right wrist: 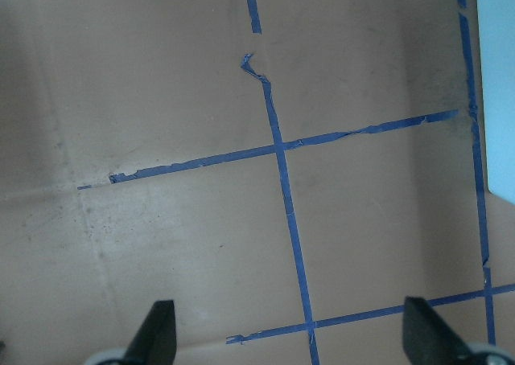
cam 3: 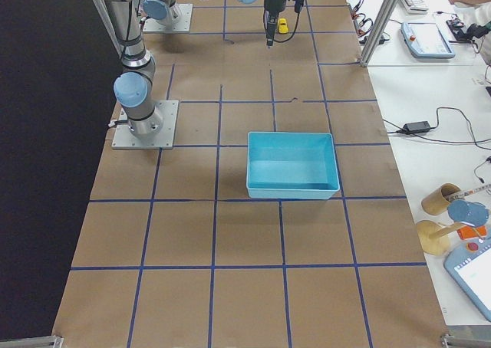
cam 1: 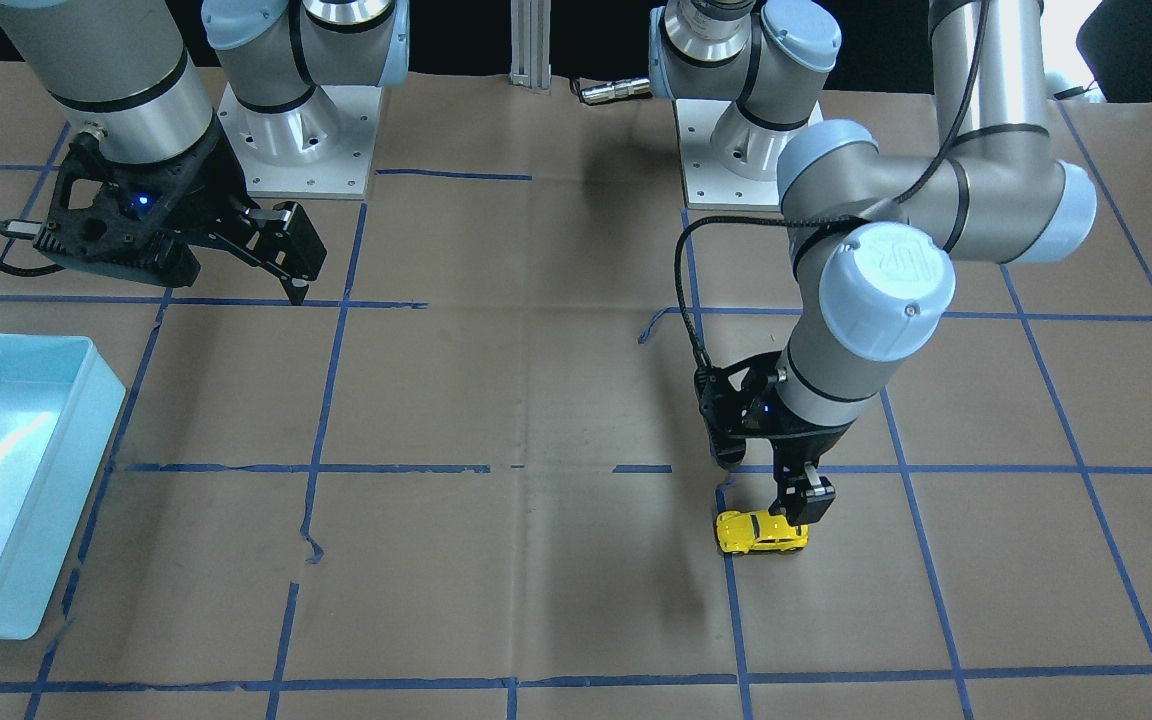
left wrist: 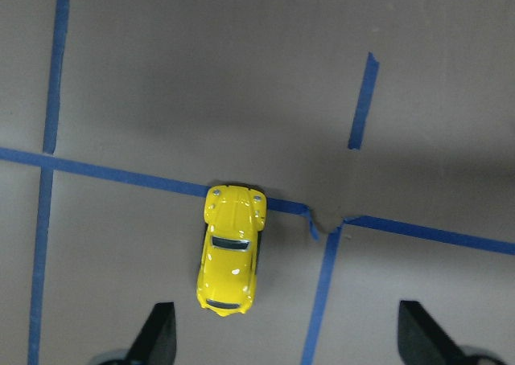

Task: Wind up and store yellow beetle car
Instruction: 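Close the left gripper on the yellow car's rear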

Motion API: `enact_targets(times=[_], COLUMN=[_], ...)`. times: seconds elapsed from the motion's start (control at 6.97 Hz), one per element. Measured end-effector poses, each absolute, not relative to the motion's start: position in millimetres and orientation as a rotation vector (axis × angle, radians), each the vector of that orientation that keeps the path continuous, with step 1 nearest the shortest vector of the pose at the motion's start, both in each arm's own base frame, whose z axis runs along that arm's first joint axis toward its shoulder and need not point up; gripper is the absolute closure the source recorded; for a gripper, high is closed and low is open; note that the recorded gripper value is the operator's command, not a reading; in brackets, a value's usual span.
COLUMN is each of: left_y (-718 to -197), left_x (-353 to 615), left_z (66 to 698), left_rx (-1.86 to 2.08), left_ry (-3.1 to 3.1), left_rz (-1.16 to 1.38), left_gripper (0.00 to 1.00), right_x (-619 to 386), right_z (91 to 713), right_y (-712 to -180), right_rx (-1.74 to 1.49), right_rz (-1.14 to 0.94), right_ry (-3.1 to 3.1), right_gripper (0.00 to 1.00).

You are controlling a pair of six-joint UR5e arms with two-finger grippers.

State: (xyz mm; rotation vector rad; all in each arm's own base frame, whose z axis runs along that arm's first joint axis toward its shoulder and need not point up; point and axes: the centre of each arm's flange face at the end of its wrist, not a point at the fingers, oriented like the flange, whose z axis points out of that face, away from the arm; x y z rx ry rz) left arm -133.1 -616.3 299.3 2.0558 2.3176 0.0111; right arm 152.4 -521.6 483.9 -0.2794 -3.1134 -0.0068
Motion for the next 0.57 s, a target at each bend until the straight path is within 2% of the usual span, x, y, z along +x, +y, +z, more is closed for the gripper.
enact_targets(times=[0.57], left_y=[-643.1], left_x=[-112.2], left_z=[238.1], left_rx=[2.173], left_ry=[2.206], left_rz=[0.016], left_gripper=[0.05], right_x=[153.9], right_z=[485.5], right_y=[-526.6], right_rx=[-0.278], right_rz=[0.004], right_ry=[-3.119], right_gripper=[0.0])
